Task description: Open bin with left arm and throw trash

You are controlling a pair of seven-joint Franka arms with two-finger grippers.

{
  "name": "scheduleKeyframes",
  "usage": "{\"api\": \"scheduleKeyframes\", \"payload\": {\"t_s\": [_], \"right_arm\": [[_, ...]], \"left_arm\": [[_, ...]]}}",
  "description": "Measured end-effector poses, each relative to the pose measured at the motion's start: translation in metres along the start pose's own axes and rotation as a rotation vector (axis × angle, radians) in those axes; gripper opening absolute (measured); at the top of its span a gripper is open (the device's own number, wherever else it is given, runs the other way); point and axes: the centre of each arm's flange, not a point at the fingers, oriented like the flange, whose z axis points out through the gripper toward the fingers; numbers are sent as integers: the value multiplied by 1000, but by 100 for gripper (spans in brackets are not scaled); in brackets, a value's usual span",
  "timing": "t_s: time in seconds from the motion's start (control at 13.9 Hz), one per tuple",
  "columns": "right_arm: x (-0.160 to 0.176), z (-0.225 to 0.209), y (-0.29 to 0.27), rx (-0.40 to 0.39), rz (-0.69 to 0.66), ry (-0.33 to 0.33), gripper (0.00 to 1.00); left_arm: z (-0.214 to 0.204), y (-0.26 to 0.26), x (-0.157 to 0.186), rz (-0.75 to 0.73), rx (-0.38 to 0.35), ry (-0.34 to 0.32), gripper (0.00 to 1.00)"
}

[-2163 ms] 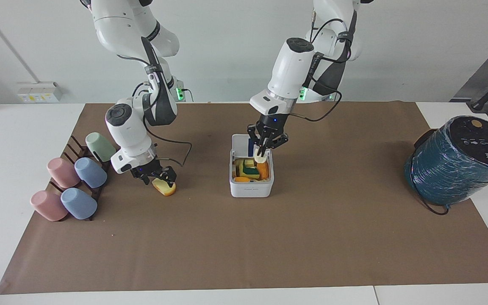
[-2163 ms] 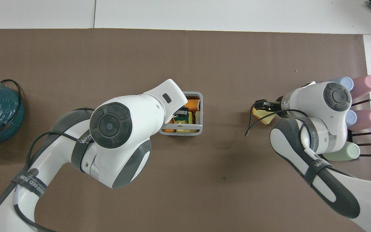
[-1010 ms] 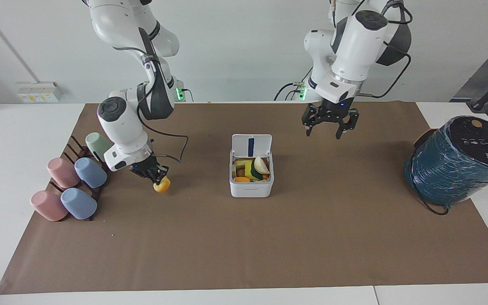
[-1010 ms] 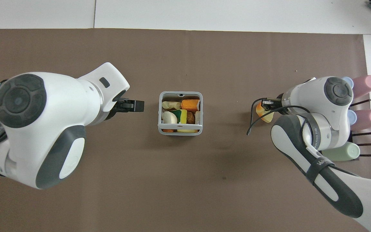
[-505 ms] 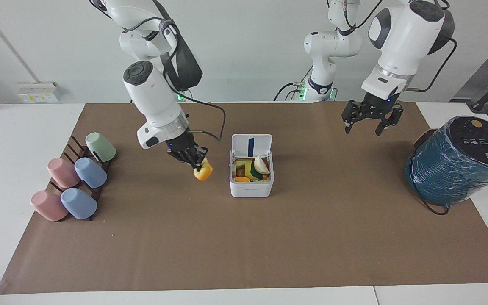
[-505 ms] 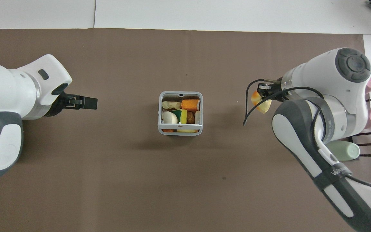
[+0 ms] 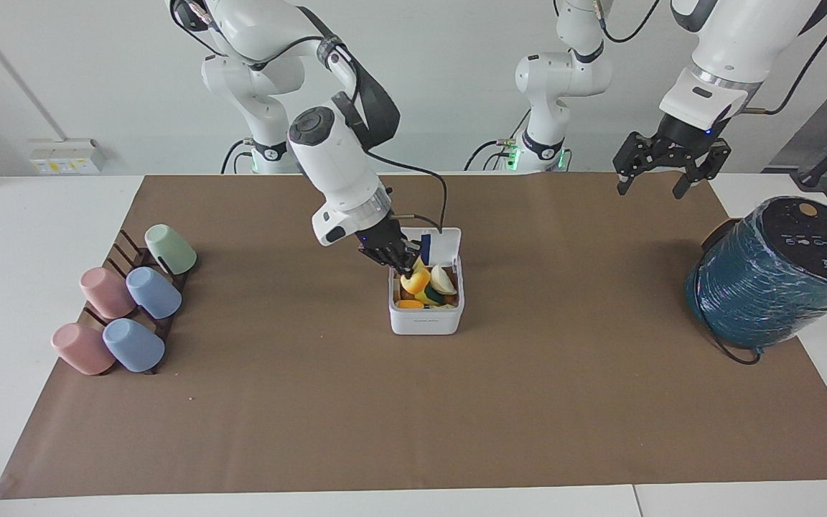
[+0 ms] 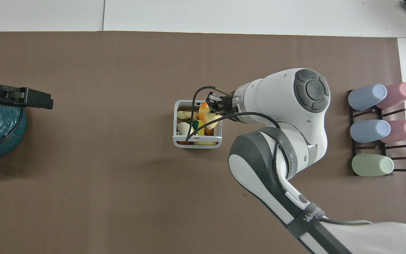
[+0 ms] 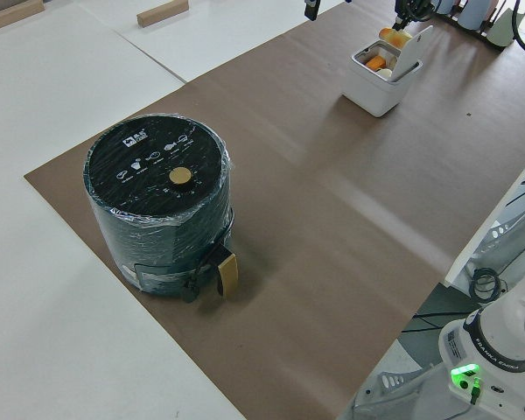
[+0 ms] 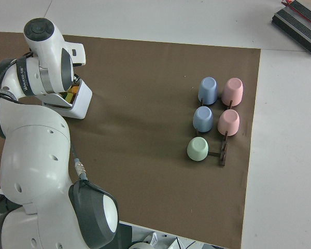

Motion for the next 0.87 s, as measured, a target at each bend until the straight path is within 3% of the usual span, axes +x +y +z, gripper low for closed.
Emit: {"api": "scheduleKeyframes", "payload": {"t_s": [0.36, 0.5, 0.65, 0.87], "right_arm": [[-2, 17, 0, -6, -1, -21, 8], [-2, 19, -2, 4, -1, -13, 26], [0, 21, -2, 14, 1, -6, 52], [1, 24, -2, 14, 3, -7, 65]], "left_arm": [[11, -25, -18, -43, 7, -34, 100], [10, -27, -20, -38, 24, -31, 100], [10, -27, -21, -36, 30, -31, 100], [10, -27, -21, -36, 33, -32, 100]]}}
